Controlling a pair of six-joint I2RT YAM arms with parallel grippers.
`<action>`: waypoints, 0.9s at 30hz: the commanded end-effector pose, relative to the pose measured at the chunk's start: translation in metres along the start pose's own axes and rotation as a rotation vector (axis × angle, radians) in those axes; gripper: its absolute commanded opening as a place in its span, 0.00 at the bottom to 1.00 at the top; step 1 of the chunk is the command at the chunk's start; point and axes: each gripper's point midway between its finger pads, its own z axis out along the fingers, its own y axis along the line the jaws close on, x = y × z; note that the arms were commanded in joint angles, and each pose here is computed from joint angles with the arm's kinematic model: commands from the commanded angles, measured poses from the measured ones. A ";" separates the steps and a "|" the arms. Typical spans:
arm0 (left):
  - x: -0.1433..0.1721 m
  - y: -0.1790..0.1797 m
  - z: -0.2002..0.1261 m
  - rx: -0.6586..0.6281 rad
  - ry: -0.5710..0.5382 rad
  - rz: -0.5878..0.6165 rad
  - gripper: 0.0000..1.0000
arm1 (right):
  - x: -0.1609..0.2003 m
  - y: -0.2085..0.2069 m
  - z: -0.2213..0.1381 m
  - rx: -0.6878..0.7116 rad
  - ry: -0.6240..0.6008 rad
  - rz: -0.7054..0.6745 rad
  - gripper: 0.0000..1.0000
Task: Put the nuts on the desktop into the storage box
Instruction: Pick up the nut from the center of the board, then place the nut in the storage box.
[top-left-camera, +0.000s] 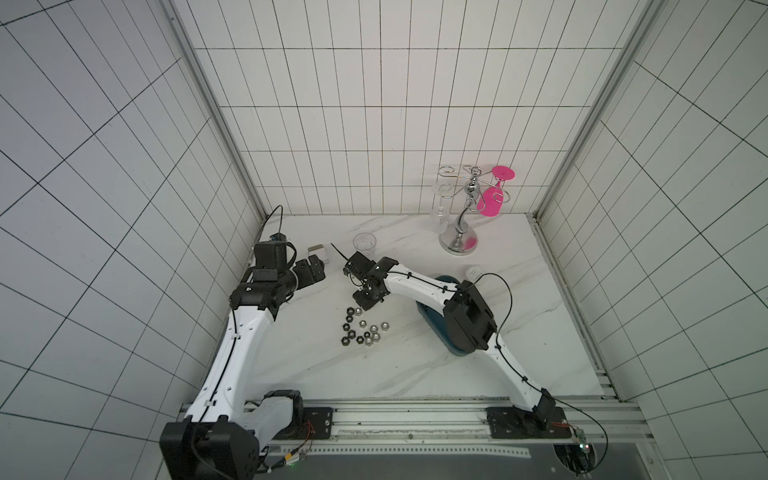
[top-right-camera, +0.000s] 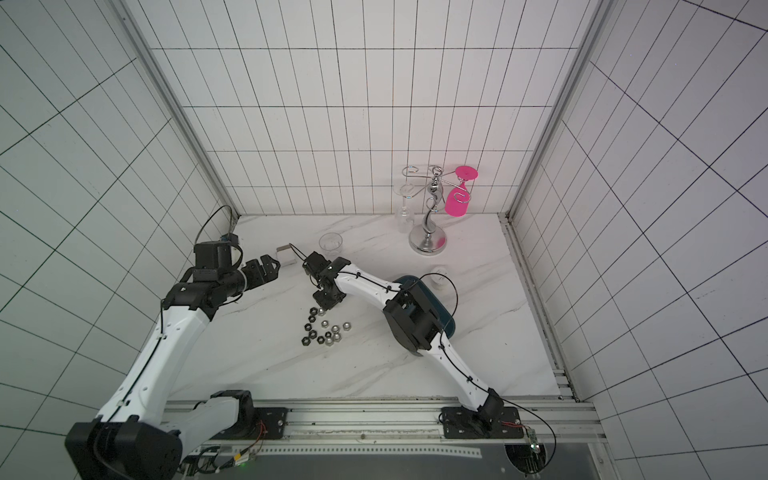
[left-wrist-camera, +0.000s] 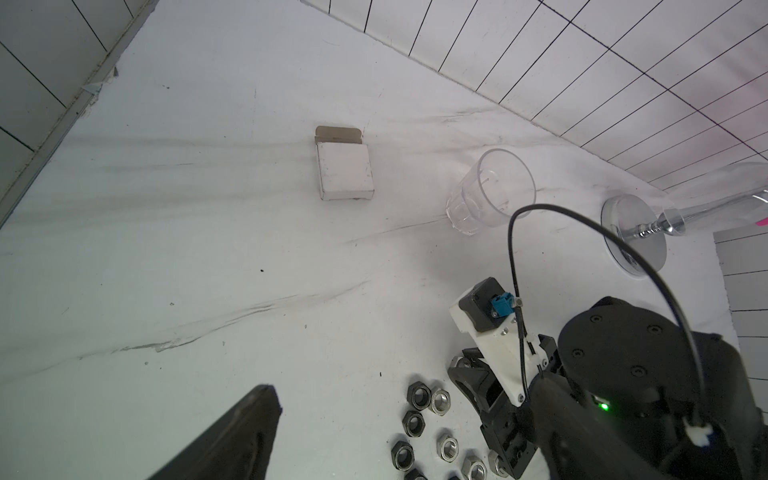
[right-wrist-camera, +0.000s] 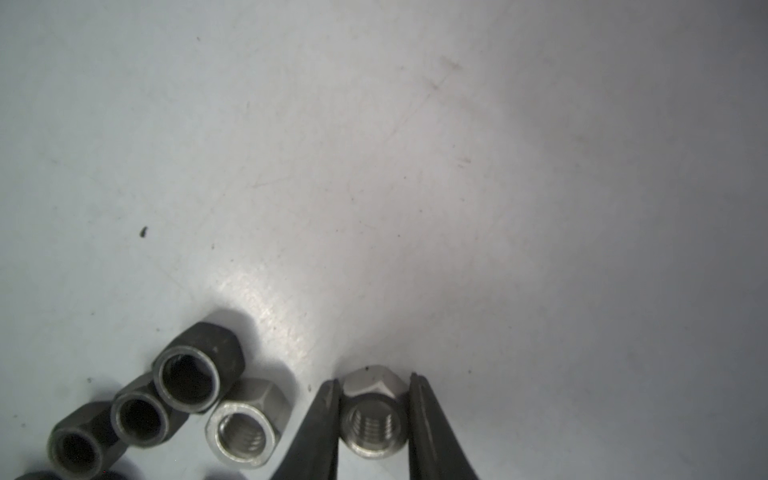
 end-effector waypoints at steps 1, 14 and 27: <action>-0.006 -0.005 -0.008 0.023 -0.022 0.012 0.98 | 0.009 0.001 -0.016 0.012 0.027 0.017 0.21; 0.007 -0.026 0.004 0.132 0.027 -0.044 0.98 | 0.071 -0.097 -0.168 0.154 -0.189 0.356 0.21; 0.011 -0.053 0.016 0.151 0.045 -0.005 0.98 | 0.212 -0.150 -0.127 0.182 0.037 0.596 0.21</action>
